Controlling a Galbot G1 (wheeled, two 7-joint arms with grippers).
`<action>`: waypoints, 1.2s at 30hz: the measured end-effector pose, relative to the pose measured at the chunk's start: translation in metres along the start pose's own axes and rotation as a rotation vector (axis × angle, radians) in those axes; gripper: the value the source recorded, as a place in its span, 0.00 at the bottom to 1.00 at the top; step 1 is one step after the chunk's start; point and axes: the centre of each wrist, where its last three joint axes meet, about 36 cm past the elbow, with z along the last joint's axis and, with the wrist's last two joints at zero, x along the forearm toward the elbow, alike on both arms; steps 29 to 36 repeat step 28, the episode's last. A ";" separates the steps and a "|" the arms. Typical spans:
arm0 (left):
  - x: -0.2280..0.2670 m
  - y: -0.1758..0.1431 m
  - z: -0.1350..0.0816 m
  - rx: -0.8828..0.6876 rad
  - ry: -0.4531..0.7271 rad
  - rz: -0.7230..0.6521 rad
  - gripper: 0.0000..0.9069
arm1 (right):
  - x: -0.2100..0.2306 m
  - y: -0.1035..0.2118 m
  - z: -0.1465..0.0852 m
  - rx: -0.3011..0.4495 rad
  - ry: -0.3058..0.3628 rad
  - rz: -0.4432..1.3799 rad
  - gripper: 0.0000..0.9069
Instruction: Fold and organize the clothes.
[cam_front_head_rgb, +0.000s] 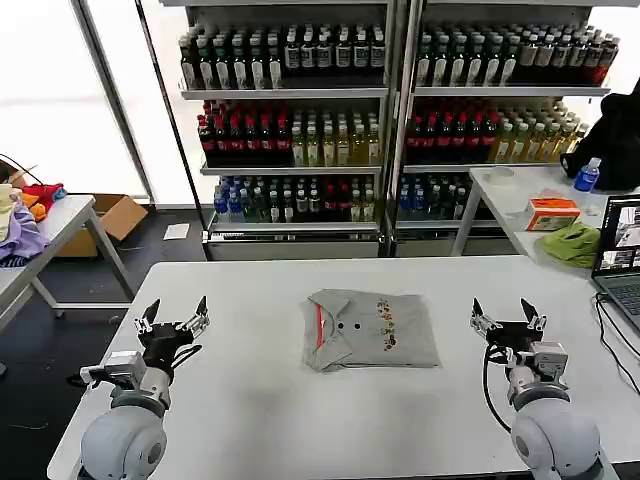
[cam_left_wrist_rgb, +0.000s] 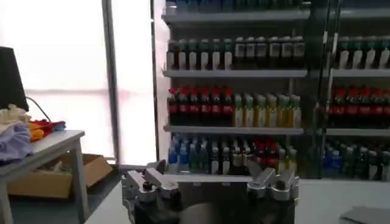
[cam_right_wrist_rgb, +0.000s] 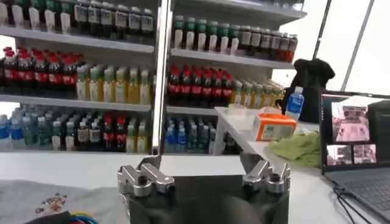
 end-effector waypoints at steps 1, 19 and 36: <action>0.000 0.000 0.000 0.001 0.001 0.001 1.00 | 0.000 0.000 0.000 -0.001 0.000 0.000 1.00; -0.001 0.000 0.000 0.009 0.010 0.023 1.00 | 0.001 -0.002 0.001 -0.003 0.003 -0.010 1.00; 0.001 -0.002 0.002 0.041 0.012 0.039 1.00 | 0.004 -0.003 0.002 -0.016 0.012 -0.023 1.00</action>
